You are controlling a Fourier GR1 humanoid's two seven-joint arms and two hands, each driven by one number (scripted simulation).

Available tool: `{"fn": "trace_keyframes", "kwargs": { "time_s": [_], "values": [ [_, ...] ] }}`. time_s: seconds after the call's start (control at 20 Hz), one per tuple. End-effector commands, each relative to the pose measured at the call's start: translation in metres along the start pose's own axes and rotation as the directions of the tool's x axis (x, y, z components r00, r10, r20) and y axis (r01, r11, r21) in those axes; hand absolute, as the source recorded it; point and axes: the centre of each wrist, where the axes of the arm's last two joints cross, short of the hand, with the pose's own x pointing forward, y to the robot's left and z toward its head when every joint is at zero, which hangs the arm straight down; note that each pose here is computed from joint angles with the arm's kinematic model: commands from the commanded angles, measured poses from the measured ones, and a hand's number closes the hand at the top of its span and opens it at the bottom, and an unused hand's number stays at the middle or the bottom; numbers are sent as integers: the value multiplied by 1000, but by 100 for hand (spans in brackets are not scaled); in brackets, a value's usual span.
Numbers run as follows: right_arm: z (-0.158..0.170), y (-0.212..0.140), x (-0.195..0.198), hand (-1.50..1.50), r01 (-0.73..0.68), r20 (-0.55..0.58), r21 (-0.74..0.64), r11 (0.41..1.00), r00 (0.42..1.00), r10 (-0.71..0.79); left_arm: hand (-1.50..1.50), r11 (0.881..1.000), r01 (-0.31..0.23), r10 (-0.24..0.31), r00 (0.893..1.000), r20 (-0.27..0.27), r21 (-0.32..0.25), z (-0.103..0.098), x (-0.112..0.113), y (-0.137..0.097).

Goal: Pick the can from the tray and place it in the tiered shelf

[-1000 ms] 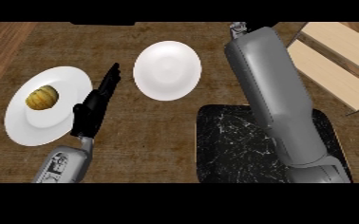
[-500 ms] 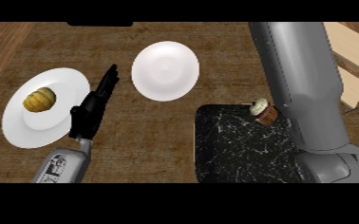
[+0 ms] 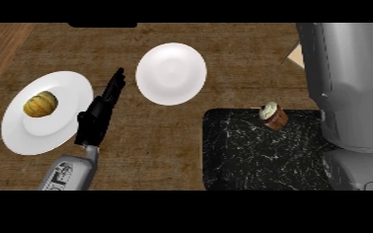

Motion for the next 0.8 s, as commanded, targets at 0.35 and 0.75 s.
{"fn": "trace_keyframes", "kwargs": {
  "time_s": [0.35,0.75],
  "values": [
    [-52,14,-24,150,-116,-80,-79,990,991,109,0,1000,12,-12,1000,-4,-8,1,-2,4],
    [-75,54,-65,150,-231,5,-116,966,973,233,0,1000,-5,5,1000,-1,-10,0,-3,15]
  ]
}}
